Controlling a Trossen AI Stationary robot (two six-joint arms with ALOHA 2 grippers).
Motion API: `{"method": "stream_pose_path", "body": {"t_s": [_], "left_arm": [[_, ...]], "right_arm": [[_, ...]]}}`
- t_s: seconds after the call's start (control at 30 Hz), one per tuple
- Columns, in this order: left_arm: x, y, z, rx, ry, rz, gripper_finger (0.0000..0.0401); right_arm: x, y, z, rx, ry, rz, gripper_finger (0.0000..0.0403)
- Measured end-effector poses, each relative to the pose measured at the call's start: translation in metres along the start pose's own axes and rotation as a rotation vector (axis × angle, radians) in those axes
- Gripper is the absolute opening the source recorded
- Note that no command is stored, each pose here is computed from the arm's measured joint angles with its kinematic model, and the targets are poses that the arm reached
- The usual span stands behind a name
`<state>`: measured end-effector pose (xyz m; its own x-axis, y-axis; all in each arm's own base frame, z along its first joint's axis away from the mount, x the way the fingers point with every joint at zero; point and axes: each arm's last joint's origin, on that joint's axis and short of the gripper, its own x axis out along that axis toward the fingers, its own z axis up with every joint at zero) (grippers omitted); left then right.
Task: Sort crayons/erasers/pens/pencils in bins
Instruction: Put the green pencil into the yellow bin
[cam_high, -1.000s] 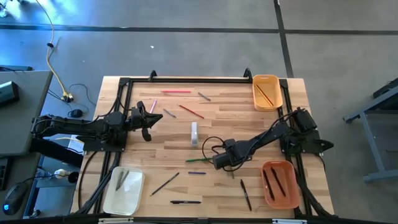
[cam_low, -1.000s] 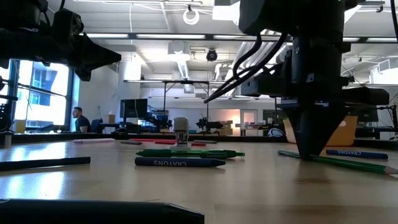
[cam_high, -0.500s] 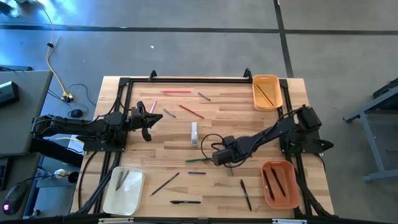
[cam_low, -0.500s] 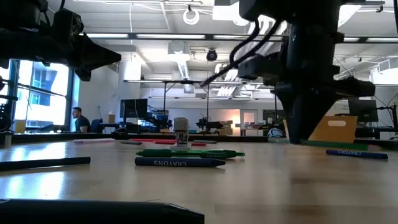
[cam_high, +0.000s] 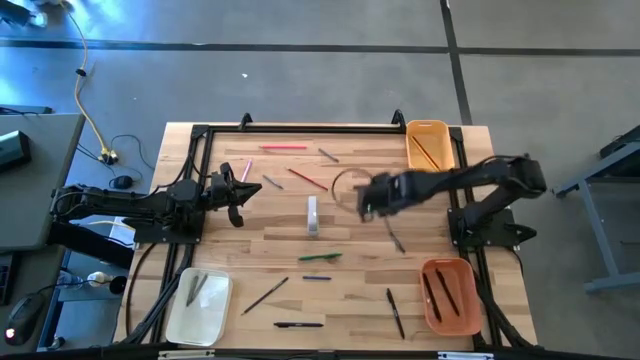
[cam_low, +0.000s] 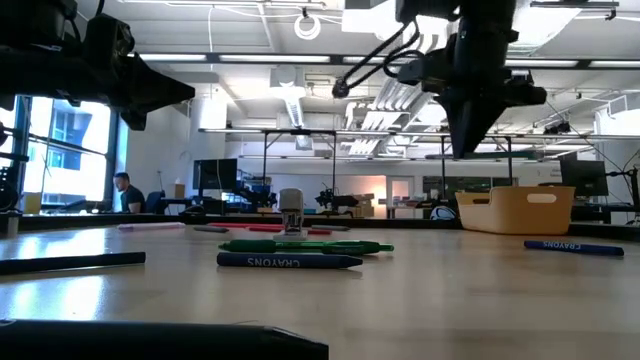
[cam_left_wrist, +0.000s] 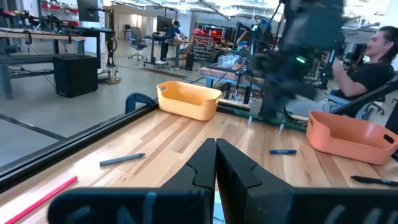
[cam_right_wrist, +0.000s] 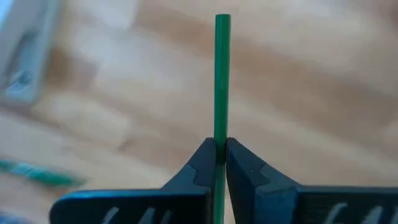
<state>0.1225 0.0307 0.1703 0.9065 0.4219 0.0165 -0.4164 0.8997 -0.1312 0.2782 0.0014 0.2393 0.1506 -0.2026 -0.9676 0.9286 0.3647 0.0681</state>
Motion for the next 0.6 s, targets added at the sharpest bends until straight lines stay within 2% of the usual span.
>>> {"method": "stream_pose_path", "body": {"t_s": [0.13, 0.3, 0.47, 0.6], "left_arm": [[0.0, 0.0, 0.0, 0.0, 0.0, 0.0, 0.0], [0.0, 0.0, 0.0, 0.0, 0.0, 0.0, 0.0001], [0.0, 0.0, 0.0, 0.0, 0.0, 0.0, 0.0001], [0.0, 0.0, 0.0, 0.0, 0.0, 0.0, 0.0]], "right_arm": [[-0.007, -0.038, 0.042, -0.022, -0.022, -0.092, 0.0008], [-0.001, -0.086, 0.092, -0.054, -0.066, -0.237, 0.0008], [0.004, -0.132, 0.134, -0.056, -0.089, -0.293, 0.0008], [0.006, -0.161, 0.153, -0.061, -0.11, -0.312, 0.0008]]}}
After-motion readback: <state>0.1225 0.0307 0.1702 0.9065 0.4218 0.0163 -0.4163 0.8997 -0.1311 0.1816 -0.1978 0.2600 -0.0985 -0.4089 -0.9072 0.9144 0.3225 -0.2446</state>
